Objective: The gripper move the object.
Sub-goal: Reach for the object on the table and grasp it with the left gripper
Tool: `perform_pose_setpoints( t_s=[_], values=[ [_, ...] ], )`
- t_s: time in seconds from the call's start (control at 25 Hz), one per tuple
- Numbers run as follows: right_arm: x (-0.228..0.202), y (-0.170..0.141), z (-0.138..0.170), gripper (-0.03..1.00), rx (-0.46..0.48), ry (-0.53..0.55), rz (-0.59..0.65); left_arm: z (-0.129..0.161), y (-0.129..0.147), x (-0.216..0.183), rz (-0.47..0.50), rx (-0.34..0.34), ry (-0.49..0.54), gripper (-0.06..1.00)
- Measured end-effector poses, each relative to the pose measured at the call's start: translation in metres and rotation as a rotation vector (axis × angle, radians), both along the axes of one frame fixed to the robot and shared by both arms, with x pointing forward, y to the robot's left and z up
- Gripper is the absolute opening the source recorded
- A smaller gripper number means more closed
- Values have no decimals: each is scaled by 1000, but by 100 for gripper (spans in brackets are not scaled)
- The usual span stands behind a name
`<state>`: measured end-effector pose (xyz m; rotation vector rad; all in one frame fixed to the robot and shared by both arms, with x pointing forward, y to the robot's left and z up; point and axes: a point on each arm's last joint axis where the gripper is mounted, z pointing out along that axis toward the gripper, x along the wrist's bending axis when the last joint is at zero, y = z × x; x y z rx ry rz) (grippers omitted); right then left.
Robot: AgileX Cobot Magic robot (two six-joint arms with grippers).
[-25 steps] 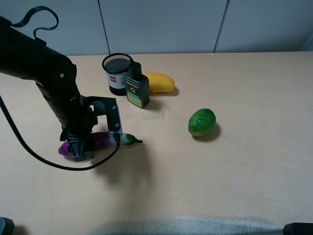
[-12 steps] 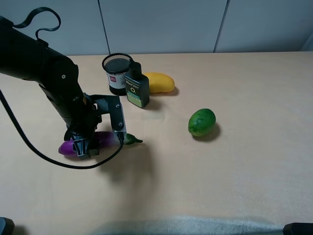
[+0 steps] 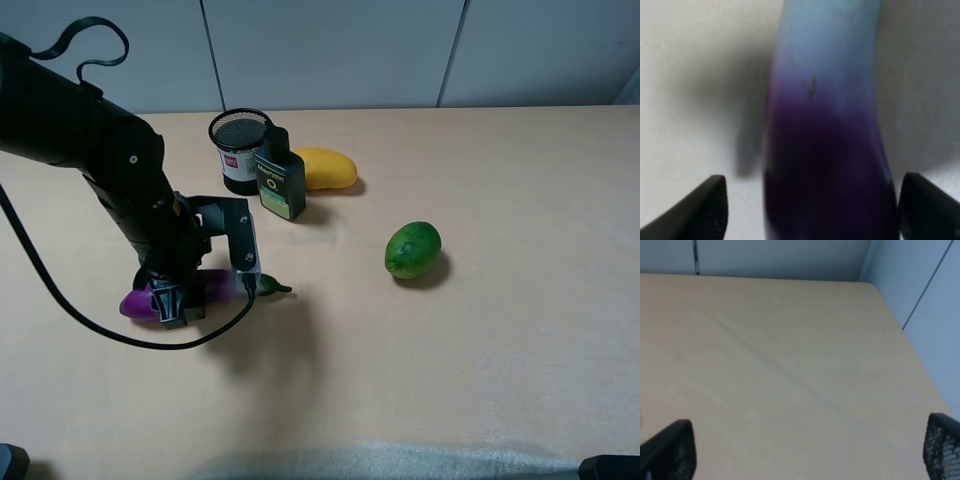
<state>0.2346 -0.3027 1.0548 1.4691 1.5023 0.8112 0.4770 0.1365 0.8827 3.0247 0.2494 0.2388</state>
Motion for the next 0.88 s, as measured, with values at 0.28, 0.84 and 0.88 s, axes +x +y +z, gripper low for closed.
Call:
perform_pose_setpoints(
  t_s=[0.28, 0.84, 0.88],
  values=[
    [0, 0, 0, 69, 0, 0, 0, 0, 0, 0, 0, 0, 0, 76],
    [0, 0, 0, 69, 0, 0, 0, -9, -2, 3, 2, 25, 34, 76],
    [0, 0, 0, 69, 0, 0, 0, -9, -2, 3, 2, 25, 35, 76]
  ],
)
